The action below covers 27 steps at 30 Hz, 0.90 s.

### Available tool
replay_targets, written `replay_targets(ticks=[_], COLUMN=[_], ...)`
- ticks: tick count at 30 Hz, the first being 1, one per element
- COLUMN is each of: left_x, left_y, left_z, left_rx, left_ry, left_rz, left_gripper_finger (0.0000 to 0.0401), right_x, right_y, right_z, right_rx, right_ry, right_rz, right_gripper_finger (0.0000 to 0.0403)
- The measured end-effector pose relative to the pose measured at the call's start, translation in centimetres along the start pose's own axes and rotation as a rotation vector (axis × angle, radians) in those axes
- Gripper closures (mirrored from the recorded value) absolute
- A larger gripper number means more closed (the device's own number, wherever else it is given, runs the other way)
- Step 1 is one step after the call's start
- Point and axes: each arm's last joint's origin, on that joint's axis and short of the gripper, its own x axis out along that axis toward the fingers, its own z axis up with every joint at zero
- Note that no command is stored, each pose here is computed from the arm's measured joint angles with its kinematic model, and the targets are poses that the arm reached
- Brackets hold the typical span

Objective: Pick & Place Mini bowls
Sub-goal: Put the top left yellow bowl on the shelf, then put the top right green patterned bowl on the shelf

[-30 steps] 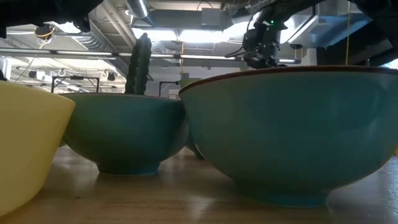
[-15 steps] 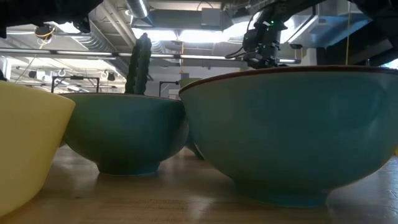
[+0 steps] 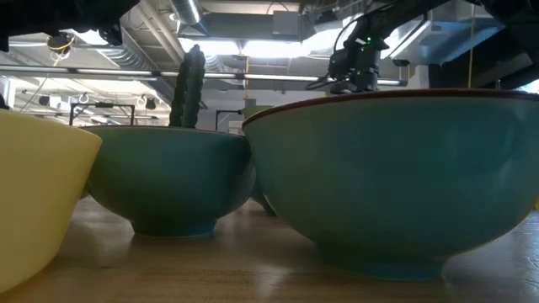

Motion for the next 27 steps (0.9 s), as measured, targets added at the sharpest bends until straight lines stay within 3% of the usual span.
replay_targets(ticks=[17,27], left_x=[0.0,0.0], left_y=[0.0,0.0], left_z=[0.0,0.0], left_rx=[-0.003,-0.002], left_ry=[0.001,0.001], left_rz=[0.0,0.0], left_gripper_finger=[0.0397,0.0397], right_x=[-0.3,-4.5], right_y=[0.2,0.4], right_z=[-0.3,-0.7], right_rx=[-0.005,-0.021], right_ry=[0.011,-0.116], right_rz=[-0.035,-0.021], right_gripper_finger=[0.0237,0.0187])
